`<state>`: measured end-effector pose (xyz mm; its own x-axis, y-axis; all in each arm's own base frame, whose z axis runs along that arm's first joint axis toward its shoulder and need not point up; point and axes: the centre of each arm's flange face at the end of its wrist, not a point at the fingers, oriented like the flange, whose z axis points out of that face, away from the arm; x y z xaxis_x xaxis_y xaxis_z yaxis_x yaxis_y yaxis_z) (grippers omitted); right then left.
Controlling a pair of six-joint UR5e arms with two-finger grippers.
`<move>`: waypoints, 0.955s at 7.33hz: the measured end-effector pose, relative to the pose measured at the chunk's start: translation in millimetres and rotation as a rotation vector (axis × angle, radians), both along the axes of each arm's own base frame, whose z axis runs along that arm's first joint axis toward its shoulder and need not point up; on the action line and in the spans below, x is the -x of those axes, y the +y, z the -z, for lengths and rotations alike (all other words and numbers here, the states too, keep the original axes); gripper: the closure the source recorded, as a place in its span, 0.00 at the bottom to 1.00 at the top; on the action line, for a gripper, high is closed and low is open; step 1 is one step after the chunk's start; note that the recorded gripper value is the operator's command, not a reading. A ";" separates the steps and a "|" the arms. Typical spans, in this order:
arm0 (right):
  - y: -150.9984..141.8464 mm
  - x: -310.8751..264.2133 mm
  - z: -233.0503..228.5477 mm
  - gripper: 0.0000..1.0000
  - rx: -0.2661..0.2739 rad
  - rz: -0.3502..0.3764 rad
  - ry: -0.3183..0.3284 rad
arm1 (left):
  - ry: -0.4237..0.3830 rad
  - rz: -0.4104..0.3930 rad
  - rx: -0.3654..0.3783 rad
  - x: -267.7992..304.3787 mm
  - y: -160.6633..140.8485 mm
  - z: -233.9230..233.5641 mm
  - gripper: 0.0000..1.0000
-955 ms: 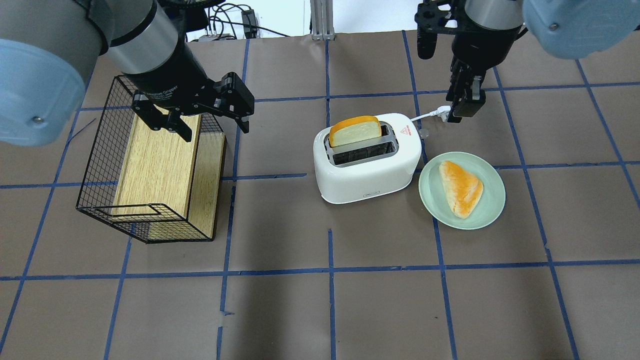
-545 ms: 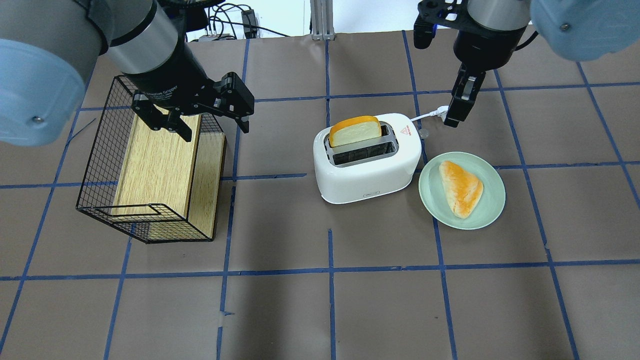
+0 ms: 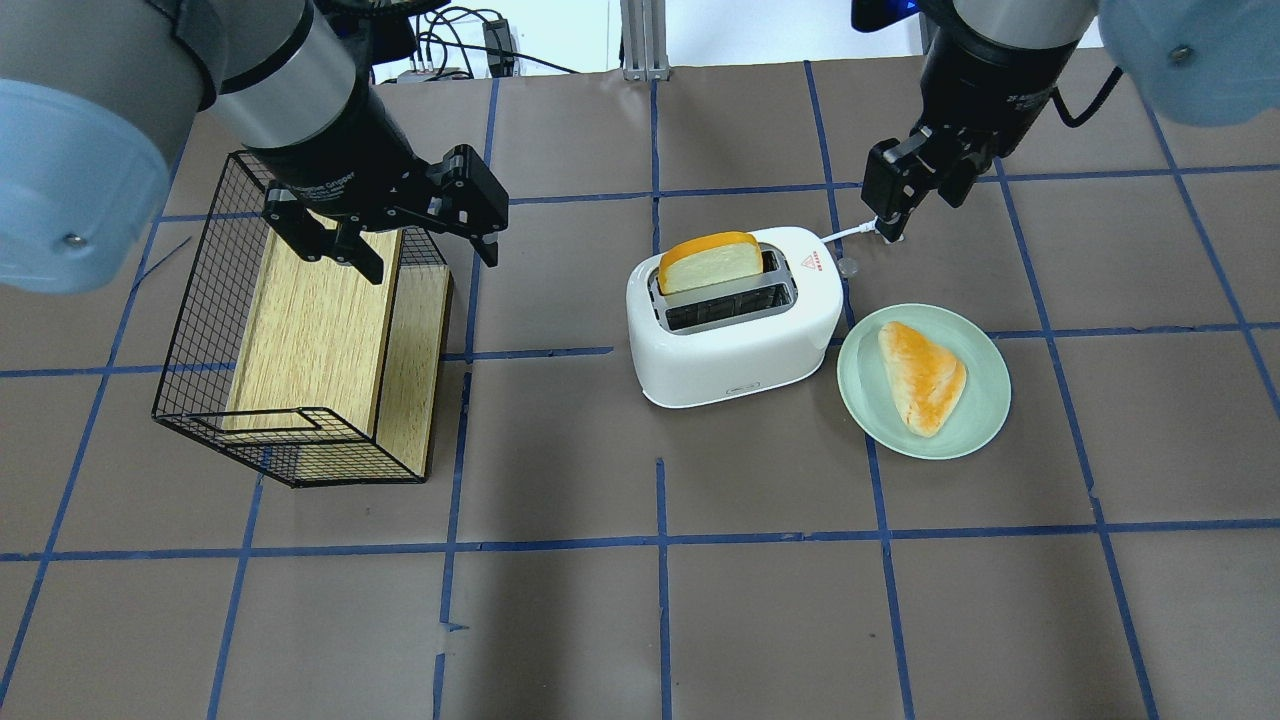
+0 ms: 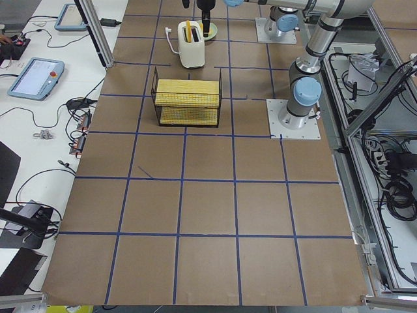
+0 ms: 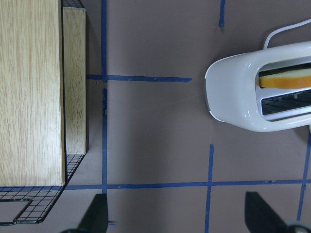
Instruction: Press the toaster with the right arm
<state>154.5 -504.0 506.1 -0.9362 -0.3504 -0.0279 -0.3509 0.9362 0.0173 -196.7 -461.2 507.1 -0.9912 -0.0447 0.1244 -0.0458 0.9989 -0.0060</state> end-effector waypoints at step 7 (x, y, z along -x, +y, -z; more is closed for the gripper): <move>3.5 -0.4 0.6 0.00 -0.011 0.615 0.016 | 0.000 0.000 0.000 0.0 0.0 0.1 0.00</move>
